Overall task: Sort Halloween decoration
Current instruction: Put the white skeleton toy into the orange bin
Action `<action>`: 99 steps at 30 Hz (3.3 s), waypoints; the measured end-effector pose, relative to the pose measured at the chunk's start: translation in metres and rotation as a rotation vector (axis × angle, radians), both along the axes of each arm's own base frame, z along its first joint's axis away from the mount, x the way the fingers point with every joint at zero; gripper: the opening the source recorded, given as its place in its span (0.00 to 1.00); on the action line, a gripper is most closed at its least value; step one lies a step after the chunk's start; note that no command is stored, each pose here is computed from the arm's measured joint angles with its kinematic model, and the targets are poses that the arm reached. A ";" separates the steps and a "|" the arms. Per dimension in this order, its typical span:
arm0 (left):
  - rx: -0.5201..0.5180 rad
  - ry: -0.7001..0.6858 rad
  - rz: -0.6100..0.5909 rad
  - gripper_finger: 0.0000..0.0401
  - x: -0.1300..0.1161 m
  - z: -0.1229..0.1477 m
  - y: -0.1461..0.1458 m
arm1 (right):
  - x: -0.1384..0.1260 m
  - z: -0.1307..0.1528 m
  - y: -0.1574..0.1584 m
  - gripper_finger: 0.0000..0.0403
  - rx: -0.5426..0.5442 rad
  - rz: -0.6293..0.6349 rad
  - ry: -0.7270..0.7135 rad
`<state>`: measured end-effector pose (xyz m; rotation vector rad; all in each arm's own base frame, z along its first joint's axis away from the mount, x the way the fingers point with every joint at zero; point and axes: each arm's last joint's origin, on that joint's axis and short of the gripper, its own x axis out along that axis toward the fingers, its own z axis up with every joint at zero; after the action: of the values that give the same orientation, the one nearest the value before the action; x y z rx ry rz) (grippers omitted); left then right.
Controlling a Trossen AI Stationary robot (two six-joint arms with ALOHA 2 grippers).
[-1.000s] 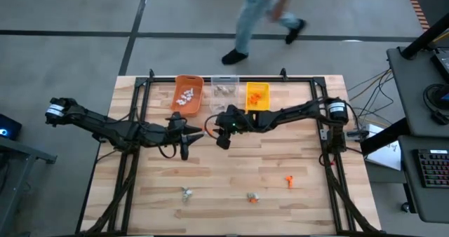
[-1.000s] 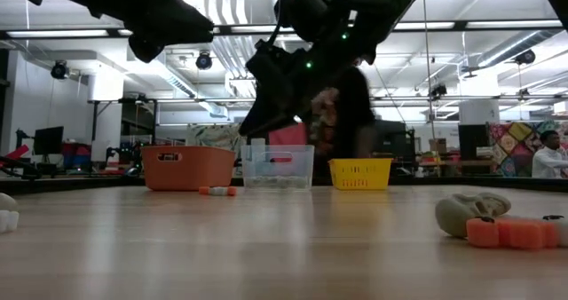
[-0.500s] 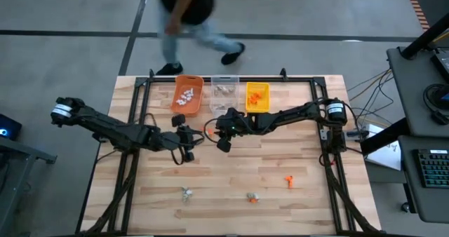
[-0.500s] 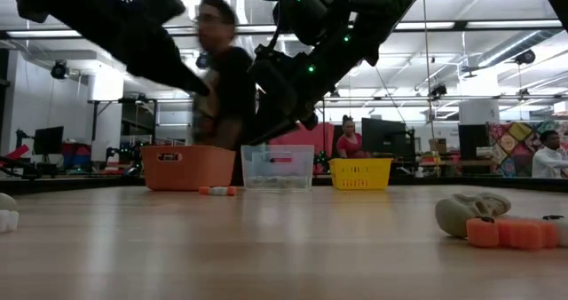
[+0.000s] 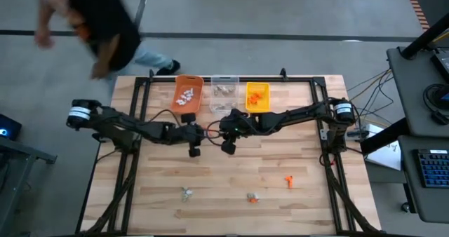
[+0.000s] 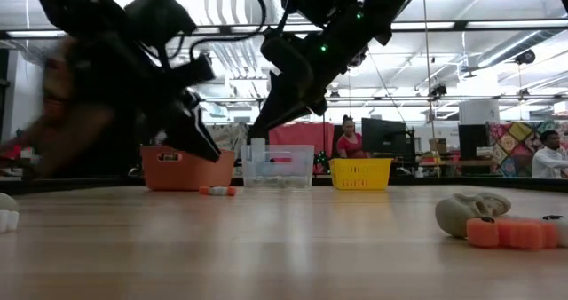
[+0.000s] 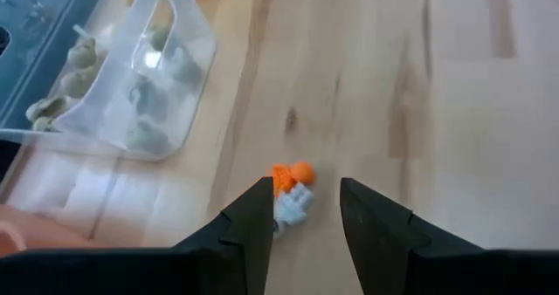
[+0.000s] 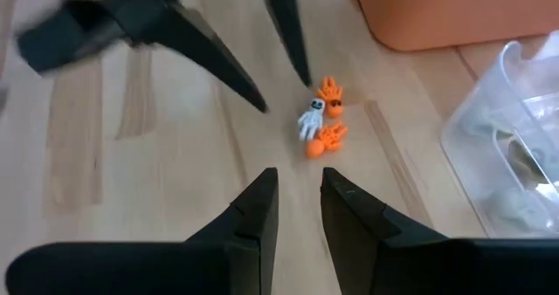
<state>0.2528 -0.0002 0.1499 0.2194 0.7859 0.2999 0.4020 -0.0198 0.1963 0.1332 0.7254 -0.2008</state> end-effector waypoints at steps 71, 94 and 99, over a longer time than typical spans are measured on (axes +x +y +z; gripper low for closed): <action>-0.214 -0.004 0.116 0.29 -0.004 -0.016 -0.014 | -0.001 0.001 0.013 0.19 -0.005 0.037 0.005; -0.201 -0.018 0.242 0.14 0.009 -0.049 -0.014 | -0.001 0.001 0.015 0.20 -0.005 0.043 0.007; -0.210 -0.021 0.217 0.02 0.005 -0.040 -0.018 | -0.001 0.001 0.015 0.20 -0.005 0.043 0.007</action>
<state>0.2579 -0.0183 0.1102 -0.0675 0.8155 0.4200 0.4006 -0.0046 0.1970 0.1119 0.7339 -0.1621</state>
